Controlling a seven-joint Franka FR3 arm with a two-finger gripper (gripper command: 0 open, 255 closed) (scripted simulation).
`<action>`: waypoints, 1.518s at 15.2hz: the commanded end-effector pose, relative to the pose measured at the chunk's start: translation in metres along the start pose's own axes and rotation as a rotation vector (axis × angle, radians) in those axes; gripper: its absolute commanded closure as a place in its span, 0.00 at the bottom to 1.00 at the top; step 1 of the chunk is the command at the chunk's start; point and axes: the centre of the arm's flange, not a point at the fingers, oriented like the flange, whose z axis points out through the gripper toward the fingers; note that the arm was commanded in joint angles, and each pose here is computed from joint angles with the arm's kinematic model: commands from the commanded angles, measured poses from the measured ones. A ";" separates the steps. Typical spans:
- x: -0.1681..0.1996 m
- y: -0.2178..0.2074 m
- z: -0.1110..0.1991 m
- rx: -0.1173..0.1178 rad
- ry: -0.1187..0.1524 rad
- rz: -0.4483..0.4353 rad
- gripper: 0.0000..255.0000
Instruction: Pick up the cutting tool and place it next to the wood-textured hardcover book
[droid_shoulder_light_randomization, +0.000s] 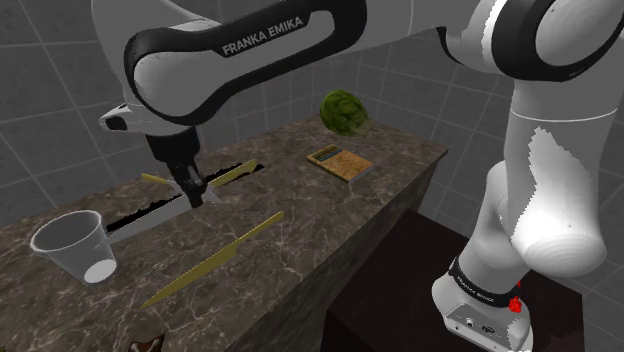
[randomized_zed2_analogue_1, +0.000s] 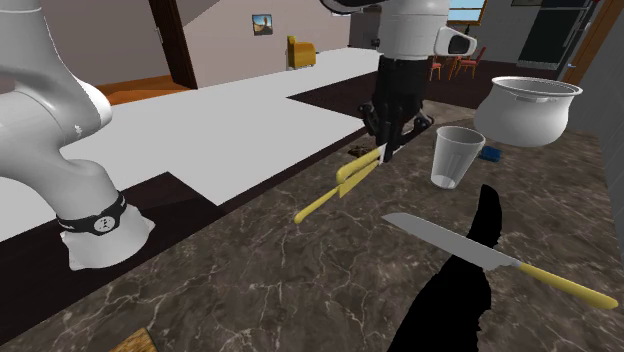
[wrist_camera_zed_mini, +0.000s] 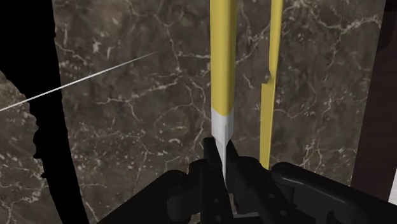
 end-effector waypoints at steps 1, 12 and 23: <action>0.001 0.000 -0.008 0.000 0.000 0.000 1.00; -0.142 -0.028 -0.005 0.000 0.000 0.000 1.00; -0.284 -0.057 -0.003 0.000 0.000 0.000 1.00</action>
